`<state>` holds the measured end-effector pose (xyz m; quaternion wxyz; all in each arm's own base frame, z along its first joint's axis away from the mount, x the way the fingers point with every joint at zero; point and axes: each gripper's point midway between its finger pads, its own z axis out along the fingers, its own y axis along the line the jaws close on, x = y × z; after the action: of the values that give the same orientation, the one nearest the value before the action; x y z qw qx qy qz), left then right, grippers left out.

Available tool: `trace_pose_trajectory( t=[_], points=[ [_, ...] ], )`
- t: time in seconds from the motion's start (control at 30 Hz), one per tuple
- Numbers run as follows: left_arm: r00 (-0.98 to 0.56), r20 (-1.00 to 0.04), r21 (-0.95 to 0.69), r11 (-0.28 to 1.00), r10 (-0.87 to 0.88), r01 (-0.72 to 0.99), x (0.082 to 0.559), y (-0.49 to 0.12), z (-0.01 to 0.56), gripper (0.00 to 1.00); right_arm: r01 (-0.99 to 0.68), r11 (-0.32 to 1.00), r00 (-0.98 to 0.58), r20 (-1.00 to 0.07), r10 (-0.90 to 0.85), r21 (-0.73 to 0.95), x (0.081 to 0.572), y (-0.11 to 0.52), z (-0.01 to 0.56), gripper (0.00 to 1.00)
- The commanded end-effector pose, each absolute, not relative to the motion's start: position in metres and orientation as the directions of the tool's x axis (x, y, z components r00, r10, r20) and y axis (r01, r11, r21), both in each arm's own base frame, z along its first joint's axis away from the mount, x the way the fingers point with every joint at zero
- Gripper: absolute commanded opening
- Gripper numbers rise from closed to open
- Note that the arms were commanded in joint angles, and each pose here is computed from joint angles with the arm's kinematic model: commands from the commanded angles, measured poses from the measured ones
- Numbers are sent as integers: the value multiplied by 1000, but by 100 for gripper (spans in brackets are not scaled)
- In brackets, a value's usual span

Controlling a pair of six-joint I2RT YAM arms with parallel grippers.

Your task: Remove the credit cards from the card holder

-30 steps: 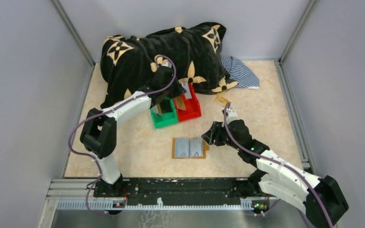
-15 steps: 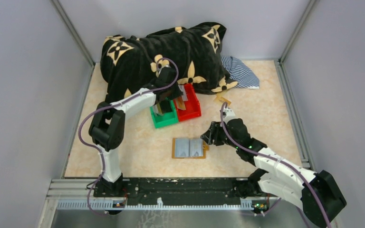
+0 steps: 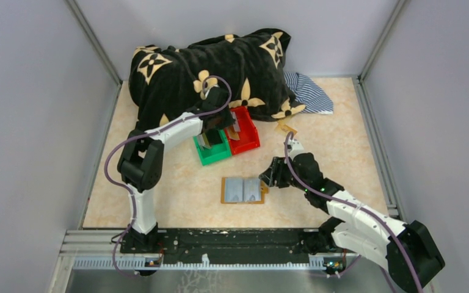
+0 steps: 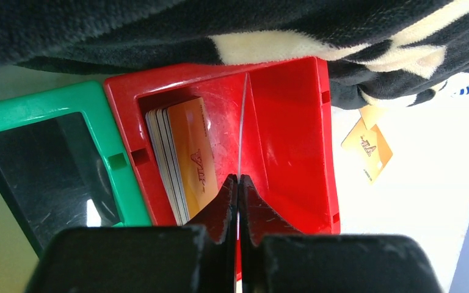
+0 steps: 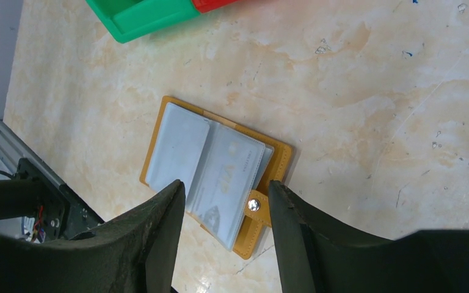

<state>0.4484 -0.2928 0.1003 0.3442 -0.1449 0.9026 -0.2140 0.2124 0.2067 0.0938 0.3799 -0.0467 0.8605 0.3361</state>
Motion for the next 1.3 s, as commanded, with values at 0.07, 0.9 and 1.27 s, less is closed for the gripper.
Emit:
trace_pose_trajectory(
  t=[0.07,0.9,1.27],
  points=[
    [-657,-608,-484,864,-447,-140,464,-290,135,0,-385,740,-657,-727,200,551,223,212,115,53],
    [-701,-582,-364,903,-412,-228,438,-322,115,0,-456,691,-657,-736,164,560,206,215,131,54],
    [-700,-568,-320,900,-432,-295,440,-315,88,0,-468,679,-661,-735,155,565,195,212,131,54]
  ],
)
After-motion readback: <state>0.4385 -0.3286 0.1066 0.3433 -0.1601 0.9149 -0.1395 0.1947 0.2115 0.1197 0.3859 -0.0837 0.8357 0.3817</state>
